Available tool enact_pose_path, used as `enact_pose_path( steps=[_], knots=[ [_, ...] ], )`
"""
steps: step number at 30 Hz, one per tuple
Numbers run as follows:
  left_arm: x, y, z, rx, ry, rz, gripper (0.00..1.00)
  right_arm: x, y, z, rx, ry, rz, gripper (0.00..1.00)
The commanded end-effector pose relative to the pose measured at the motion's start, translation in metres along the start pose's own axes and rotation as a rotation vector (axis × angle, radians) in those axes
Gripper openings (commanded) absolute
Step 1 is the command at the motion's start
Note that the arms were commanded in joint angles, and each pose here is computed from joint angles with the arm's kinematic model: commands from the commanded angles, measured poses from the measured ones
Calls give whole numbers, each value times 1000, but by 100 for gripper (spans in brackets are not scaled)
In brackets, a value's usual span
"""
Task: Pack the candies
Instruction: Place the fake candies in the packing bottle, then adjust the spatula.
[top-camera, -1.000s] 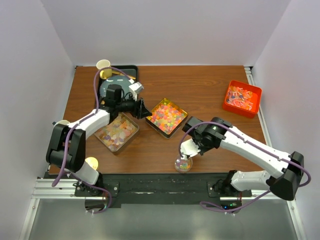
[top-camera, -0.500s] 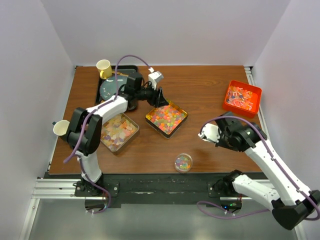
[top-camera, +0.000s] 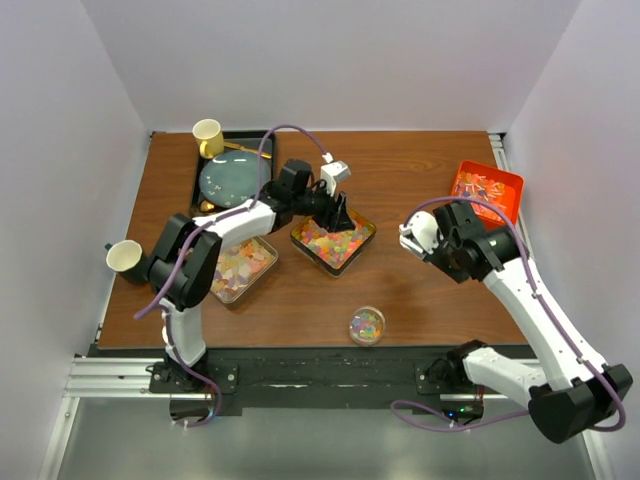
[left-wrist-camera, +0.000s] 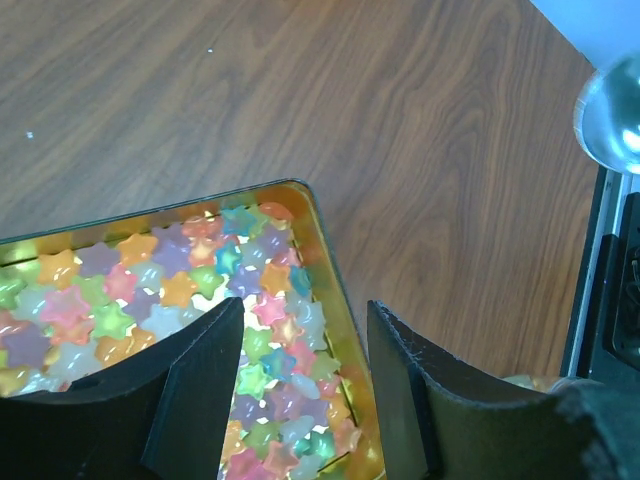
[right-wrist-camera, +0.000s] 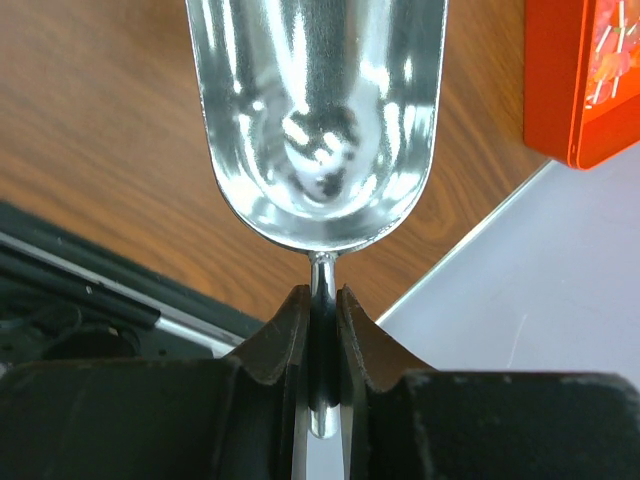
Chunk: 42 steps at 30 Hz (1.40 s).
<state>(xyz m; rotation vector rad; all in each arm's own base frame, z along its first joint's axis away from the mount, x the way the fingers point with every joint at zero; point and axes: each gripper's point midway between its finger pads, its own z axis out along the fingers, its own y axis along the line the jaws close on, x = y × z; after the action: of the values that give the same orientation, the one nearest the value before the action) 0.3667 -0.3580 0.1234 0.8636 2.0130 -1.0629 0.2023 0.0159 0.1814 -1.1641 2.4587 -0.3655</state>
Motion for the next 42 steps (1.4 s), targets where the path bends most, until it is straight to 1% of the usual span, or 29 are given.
enact_pose_path(
  steps=[1, 6, 11, 13, 17, 20, 21, 22, 23, 24, 25, 26, 28, 29, 30, 31, 32, 33, 34, 35, 36, 37, 38, 40, 42],
  knots=[
    [-8, -19, 8, 21, -12, 58, 57, -31, -26, 0, 75, -86, 159, 0],
    [-8, -27, 21, 14, -1, 97, 57, -34, -50, 7, 124, -68, 319, 0],
    [-14, -29, 21, 19, -1, 101, 57, -35, -87, 18, 173, -55, 488, 0],
    [-14, -31, 18, 24, 3, 114, 57, -39, -103, 24, 201, -74, 551, 0],
    [-3, -35, 7, 26, 20, 116, 57, -61, -133, 38, 272, -169, 567, 0],
    [9, -39, -3, 24, 34, 118, 57, -68, -138, 49, 284, -199, 583, 0],
    [14, -41, -10, 22, 38, 118, 57, -76, -147, 51, 309, -248, 597, 0],
    [17, -43, -13, 22, 41, 124, 57, -80, -141, 59, 281, -272, 590, 0],
    [26, -43, -16, 21, 54, 124, 57, -89, -143, 60, 271, -318, 580, 0],
    [24, -47, -21, 21, 45, 135, 57, -96, -137, 61, 232, -343, 551, 0],
    [24, -48, -24, 22, 45, 141, 57, -109, -130, 59, 163, -392, 527, 0],
    [28, -50, -27, 32, 51, 141, 57, -111, -121, 59, 115, -389, 514, 0],
    [23, -51, -36, 47, 33, 139, 58, -123, -105, 60, 14, -397, 458, 0],
    [19, -56, -41, 90, 19, 116, 58, -119, -86, 66, -45, -370, 367, 0],
    [18, -55, -43, 100, 15, 98, 58, -120, -68, 67, -92, -376, 301, 0],
    [10, -48, -49, 99, -10, 44, 59, -120, -49, 66, -149, -381, 233, 0],
    [10, -52, -54, 161, -25, 0, 59, -121, -38, 64, -164, -390, 148, 0],
    [7, -54, -59, 205, -52, -38, 59, -121, -15, 67, -203, -389, 85, 0],
    [-15, -49, -69, 243, -140, -95, 59, -122, -7, 60, -205, -415, 52, 0],
    [-4, -56, -75, 336, -121, -134, 59, -122, 0, 59, -212, -420, 31, 0],
    [-5, -59, -80, 382, -128, -148, 58, -125, 12, 59, -230, -419, -3, 0],
    [-15, -60, -87, 426, -164, -151, 57, -124, 17, 59, -237, -414, -20, 0],
    [-5, -64, -90, 483, -139, -175, 57, -126, 20, 58, -238, -416, -38, 0],
    [-8, -69, -96, 531, -150, -214, 57, -130, 27, 56, -246, -427, -68, 0],
    [1, -70, -94, 567, -122, -259, 56, -134, 32, 54, -245, -430, -134, 0]
  ],
)
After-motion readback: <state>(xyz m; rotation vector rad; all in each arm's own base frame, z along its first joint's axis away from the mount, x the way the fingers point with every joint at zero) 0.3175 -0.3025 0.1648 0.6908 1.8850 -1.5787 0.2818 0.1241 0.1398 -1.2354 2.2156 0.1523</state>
